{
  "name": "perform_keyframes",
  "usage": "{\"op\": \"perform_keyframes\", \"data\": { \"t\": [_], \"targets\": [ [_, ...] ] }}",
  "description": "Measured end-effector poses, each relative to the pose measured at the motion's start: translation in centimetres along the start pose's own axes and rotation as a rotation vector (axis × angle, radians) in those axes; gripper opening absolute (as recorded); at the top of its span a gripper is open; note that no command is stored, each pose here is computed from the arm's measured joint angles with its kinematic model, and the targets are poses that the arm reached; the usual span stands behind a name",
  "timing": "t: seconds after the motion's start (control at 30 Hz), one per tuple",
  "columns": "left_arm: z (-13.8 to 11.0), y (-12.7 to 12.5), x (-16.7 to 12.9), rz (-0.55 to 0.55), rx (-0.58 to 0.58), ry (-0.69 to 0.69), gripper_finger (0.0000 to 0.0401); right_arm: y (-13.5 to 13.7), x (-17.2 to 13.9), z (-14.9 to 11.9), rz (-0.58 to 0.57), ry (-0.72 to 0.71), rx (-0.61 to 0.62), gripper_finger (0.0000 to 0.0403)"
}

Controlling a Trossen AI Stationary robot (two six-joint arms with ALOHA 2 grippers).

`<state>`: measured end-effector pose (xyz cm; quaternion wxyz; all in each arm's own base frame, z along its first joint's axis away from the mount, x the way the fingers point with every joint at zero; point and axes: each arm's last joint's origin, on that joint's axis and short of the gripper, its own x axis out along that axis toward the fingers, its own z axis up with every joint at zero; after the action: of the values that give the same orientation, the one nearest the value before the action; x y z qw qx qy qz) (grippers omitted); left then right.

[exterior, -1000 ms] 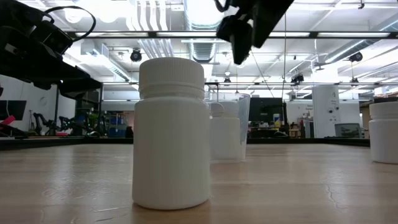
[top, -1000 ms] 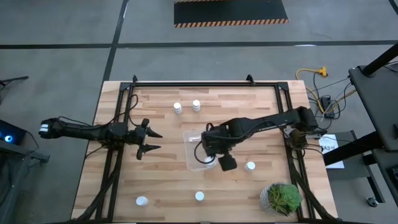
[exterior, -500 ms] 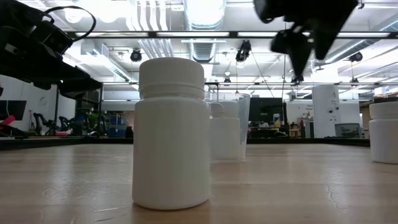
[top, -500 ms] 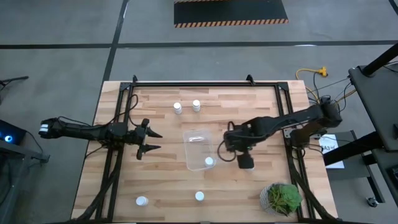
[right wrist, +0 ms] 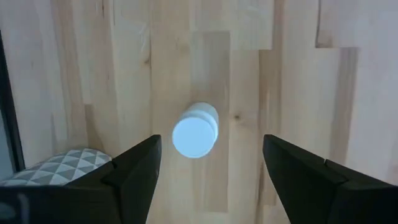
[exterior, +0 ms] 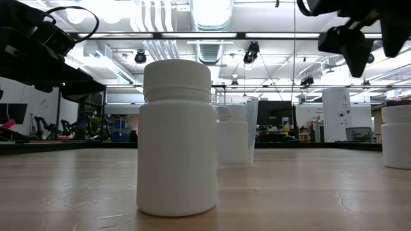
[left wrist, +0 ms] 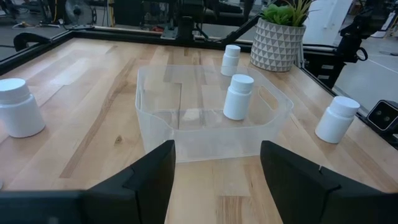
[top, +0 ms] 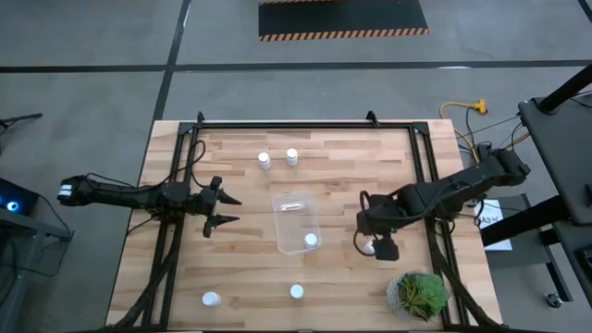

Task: Pick and place pill bottles into a basket
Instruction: Put the white pill bottle into the transparent bin

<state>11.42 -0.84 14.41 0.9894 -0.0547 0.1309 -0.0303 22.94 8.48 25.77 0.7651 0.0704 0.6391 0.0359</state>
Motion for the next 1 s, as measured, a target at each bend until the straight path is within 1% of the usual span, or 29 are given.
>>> {"op": "perform_keyframes", "data": {
  "t": [0.37,0.53,0.8,1.0],
  "targets": [
    [0.0,0.0,0.0,0.0,0.0,0.0,0.0219,1.2,2.0,-1.0,0.016,0.002,0.016,0.027],
    [0.0,0.0,0.0,0.0,0.0,0.0,0.0219,1.5,2.7,-1.3,0.026,-0.009,0.004,0.0271],
    [0.0,0.0,0.0,0.0,0.0,0.0,0.0219,1.4,3.7,-1.3,-0.036,-0.006,-0.043,0.0263],
    [0.0,0.0,0.0,0.0,0.0,-0.001,0.0219,1.2,4.6,-1.6,-0.033,-0.007,-0.047,0.0261]
  ]
}}
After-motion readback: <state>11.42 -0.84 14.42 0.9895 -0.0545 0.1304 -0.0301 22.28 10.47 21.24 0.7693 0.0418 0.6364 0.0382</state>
